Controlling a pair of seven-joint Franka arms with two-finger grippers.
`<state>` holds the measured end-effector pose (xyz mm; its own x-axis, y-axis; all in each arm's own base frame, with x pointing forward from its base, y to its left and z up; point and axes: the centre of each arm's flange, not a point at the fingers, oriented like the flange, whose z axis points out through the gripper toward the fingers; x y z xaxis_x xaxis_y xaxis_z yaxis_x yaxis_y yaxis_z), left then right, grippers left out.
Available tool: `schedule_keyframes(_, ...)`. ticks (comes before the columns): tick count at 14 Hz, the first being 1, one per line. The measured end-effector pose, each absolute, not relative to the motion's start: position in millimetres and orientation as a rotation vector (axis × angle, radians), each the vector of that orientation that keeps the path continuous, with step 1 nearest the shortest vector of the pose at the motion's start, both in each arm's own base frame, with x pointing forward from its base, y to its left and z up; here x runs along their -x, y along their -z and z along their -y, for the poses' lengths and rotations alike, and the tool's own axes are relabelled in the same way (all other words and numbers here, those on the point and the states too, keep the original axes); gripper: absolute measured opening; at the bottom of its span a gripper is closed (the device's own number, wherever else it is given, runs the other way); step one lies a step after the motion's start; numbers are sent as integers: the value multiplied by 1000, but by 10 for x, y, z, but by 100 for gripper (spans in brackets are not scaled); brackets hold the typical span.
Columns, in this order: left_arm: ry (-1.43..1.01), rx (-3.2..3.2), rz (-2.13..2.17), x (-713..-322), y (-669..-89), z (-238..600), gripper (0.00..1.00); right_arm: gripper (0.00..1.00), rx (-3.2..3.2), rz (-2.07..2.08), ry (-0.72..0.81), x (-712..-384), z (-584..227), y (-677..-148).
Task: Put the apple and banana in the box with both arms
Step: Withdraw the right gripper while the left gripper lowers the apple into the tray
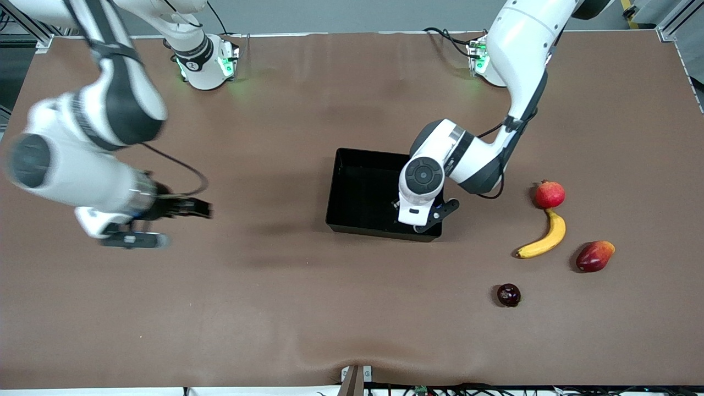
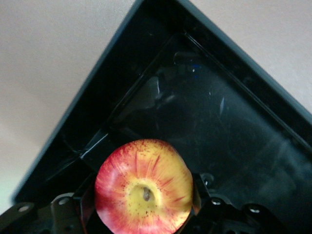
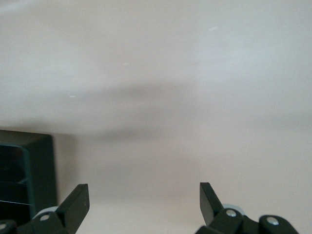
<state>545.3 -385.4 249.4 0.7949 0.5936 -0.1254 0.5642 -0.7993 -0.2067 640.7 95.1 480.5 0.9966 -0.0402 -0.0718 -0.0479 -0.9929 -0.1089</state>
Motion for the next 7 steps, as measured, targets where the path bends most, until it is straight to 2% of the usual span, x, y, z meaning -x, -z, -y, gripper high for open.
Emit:
schedule_keyframes(3,-275,2780,1001,-5430,-2302,3867,80,100,3075,-64,-41,-6257,-308,-5303)
schedule_keyframes(7,-295,2756,995,-5349,-2179,3856,80,100,3079,-137,-31,-5884,43,-5902)
